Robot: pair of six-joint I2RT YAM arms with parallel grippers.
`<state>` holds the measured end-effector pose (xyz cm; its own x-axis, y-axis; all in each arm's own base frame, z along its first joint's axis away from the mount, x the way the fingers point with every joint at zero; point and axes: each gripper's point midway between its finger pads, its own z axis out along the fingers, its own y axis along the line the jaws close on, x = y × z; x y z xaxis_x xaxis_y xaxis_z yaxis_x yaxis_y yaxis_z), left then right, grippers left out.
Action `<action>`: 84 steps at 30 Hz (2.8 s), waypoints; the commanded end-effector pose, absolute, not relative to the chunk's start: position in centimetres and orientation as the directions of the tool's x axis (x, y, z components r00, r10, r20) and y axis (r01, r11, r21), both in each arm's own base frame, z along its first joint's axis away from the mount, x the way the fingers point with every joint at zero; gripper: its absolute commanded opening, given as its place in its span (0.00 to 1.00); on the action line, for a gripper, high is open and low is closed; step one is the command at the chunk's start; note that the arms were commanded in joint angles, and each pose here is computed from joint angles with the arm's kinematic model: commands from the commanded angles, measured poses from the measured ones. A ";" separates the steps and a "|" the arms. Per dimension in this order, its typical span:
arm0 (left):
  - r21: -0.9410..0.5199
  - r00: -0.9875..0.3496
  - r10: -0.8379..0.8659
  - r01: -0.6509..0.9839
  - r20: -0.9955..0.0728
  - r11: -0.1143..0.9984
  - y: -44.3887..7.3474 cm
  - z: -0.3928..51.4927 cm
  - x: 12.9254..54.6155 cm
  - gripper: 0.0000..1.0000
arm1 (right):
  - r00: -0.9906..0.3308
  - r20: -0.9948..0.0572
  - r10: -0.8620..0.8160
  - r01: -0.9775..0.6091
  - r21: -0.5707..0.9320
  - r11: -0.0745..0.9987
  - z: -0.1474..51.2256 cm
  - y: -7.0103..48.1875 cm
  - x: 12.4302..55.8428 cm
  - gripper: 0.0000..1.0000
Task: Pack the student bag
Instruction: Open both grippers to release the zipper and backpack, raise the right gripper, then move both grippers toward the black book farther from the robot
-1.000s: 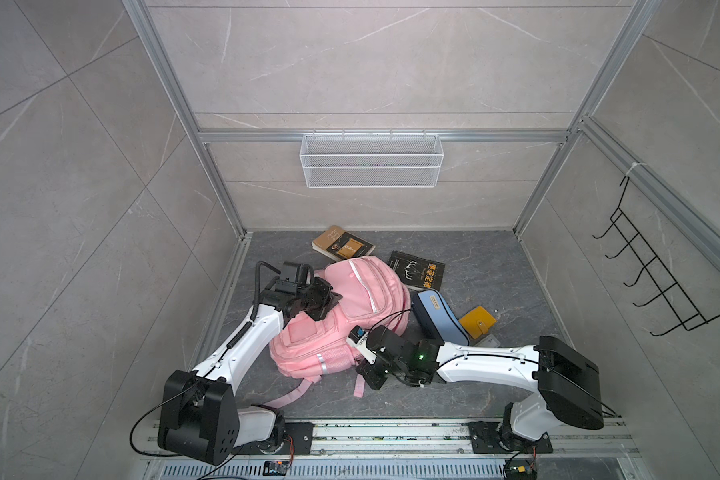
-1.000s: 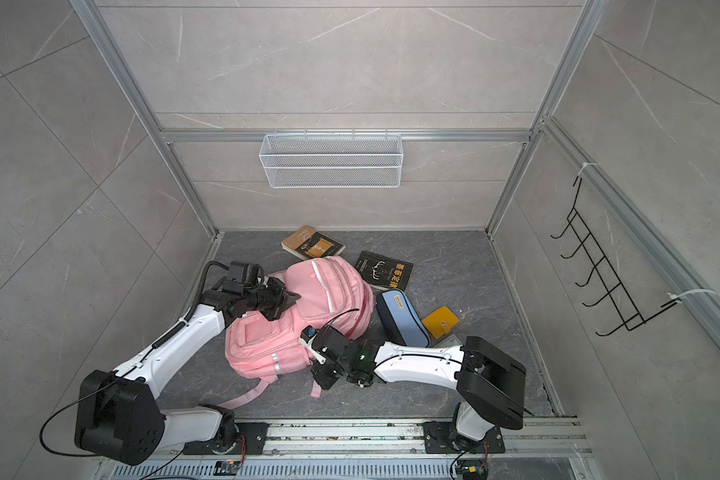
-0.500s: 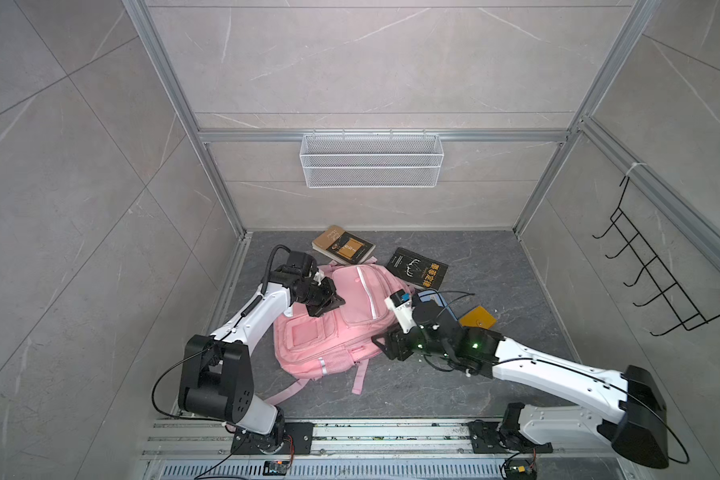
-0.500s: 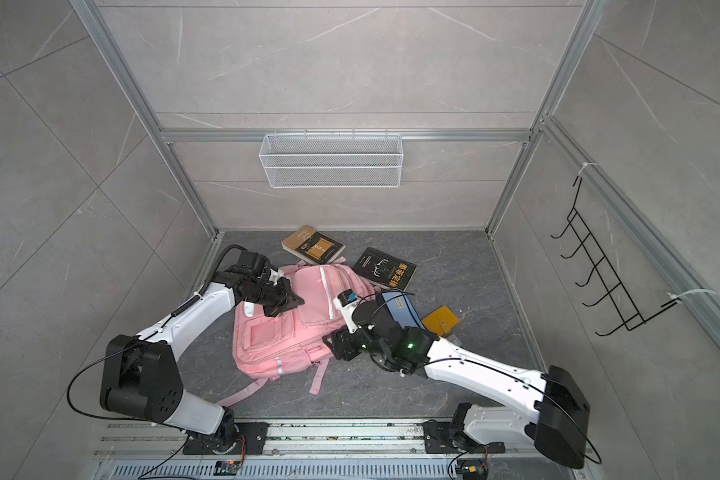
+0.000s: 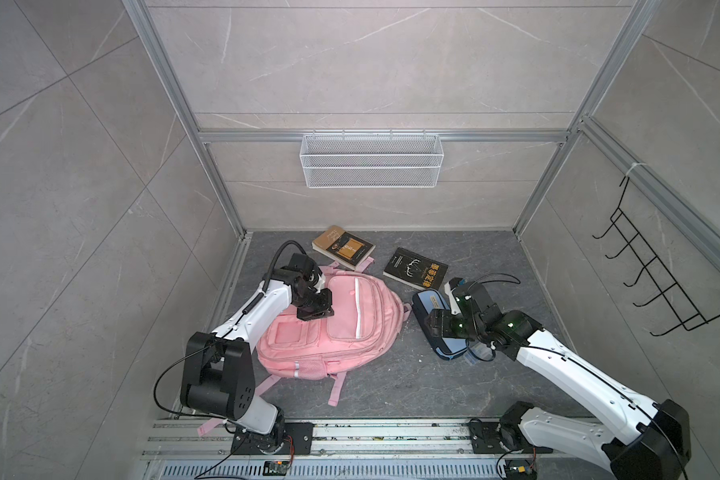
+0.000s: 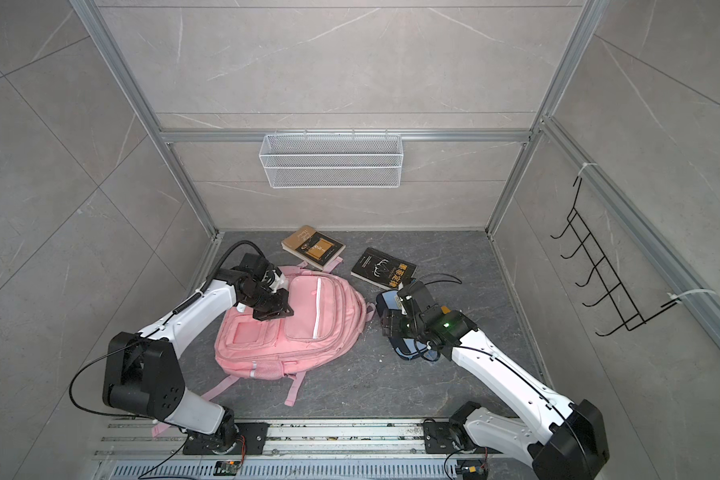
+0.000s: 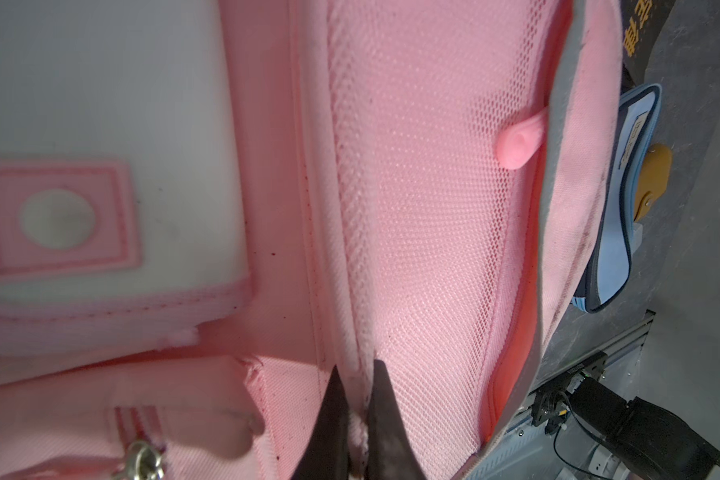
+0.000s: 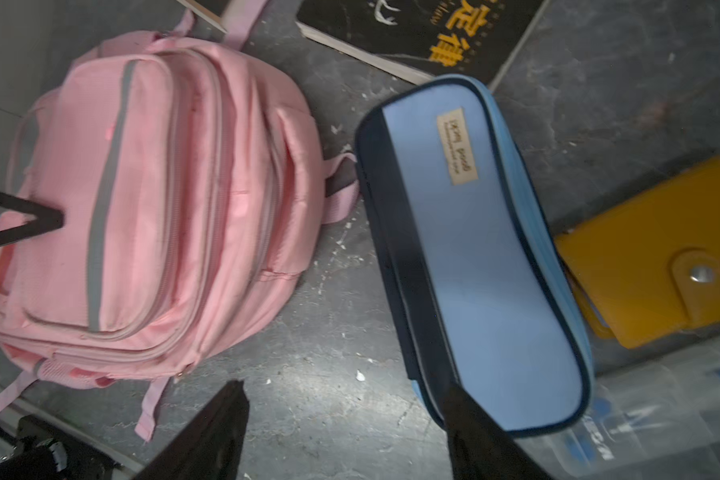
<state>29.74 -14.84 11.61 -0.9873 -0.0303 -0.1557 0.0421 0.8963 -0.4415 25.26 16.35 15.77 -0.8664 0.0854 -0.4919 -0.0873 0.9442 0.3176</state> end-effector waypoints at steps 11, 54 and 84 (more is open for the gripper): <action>-0.242 -0.951 -0.018 0.060 -0.308 0.969 -12.1 14.4 28.9 0.51 | -0.915 -0.387 0.112 0.028 0.217 0.976 15.1 11.6 26.0 0.83; -0.516 -0.956 0.008 0.166 -0.294 0.840 -34.5 15.9 41.9 0.88 | -0.874 -0.355 0.331 0.152 0.449 0.881 12.8 8.0 49.2 0.99; -0.684 -0.996 0.053 0.086 -0.069 0.724 -40.5 7.6 41.5 0.88 | -0.962 -0.187 0.197 0.096 0.445 0.890 4.4 9.8 57.6 0.96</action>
<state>41.45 -39.98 7.36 -0.9947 0.0563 -0.0861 0.0994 0.7408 -0.6643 58.33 9.21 4.72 -0.9541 0.2011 -0.2218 0.0898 0.8989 0.4288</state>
